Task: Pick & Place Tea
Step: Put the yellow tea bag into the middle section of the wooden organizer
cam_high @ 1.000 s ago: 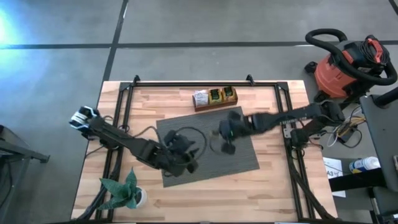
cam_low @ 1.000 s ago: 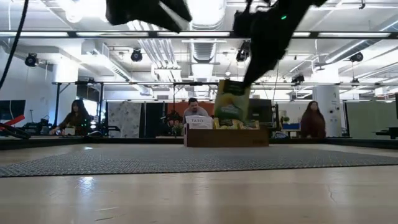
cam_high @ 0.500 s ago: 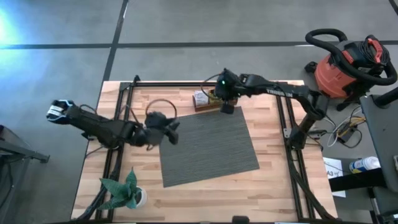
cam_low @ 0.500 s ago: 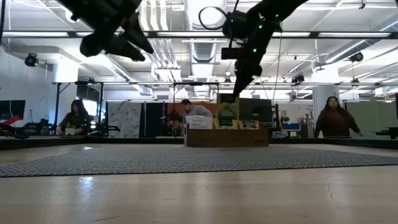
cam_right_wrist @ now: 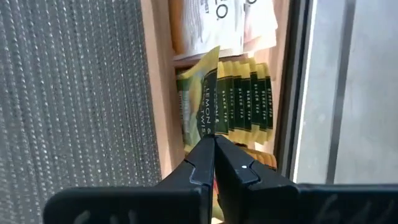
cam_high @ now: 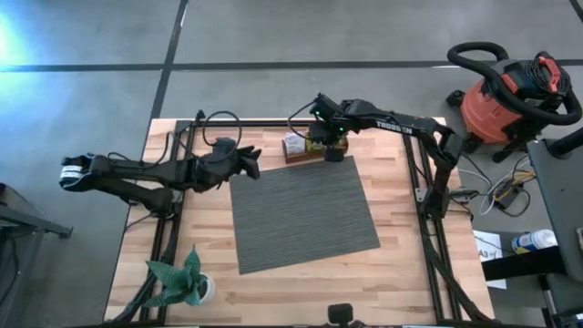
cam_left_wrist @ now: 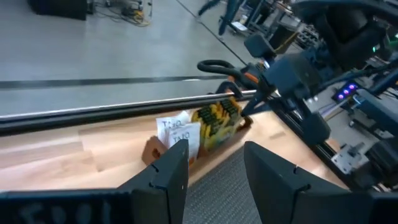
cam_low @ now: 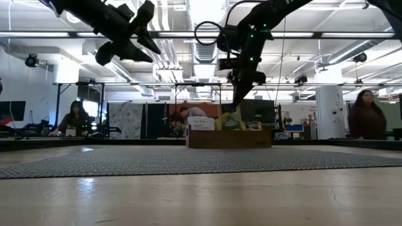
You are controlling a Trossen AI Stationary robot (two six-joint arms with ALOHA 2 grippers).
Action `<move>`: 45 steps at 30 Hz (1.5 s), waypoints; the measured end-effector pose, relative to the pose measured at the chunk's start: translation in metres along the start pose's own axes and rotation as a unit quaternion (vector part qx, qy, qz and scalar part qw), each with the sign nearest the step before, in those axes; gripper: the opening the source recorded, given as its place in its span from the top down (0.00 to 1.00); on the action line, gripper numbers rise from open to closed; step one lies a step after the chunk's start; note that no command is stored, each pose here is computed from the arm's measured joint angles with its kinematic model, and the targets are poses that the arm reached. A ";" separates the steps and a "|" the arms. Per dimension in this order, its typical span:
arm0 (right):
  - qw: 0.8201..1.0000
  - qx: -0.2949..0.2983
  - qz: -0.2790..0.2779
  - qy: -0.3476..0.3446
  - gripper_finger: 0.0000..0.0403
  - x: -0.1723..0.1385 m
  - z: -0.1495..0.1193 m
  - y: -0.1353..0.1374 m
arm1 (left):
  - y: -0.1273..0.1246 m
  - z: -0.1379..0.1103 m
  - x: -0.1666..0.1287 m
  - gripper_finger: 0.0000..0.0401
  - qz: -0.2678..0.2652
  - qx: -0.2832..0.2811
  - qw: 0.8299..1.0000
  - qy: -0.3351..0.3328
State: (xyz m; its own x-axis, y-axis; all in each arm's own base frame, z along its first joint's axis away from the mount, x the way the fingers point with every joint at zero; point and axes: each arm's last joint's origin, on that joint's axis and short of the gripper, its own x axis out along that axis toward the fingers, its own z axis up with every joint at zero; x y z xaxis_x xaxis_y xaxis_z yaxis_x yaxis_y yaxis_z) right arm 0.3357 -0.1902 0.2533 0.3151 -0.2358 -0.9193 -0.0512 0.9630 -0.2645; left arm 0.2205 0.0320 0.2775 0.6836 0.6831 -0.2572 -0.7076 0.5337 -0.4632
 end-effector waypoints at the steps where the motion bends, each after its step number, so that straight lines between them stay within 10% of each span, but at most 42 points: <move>1: 1.000 -0.002 0.000 0.001 0.98 0.002 -0.001 -0.002 | 0.001 0.001 0.002 0.62 0.004 0.003 1.000 -0.002; 45: 0.999 -0.019 0.039 0.020 0.98 0.054 -0.006 -0.007 | 0.008 0.008 0.009 0.62 0.029 0.020 0.999 -0.013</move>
State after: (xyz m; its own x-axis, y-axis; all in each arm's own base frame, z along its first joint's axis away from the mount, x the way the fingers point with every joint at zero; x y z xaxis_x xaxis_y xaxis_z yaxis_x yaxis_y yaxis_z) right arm 0.3472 -0.2108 0.2041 0.2704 -0.1670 -0.9482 -0.1104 0.9730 -0.2029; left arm 0.2200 0.0463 0.2786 0.6368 0.7261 -0.2593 -0.7524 0.5118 -0.4146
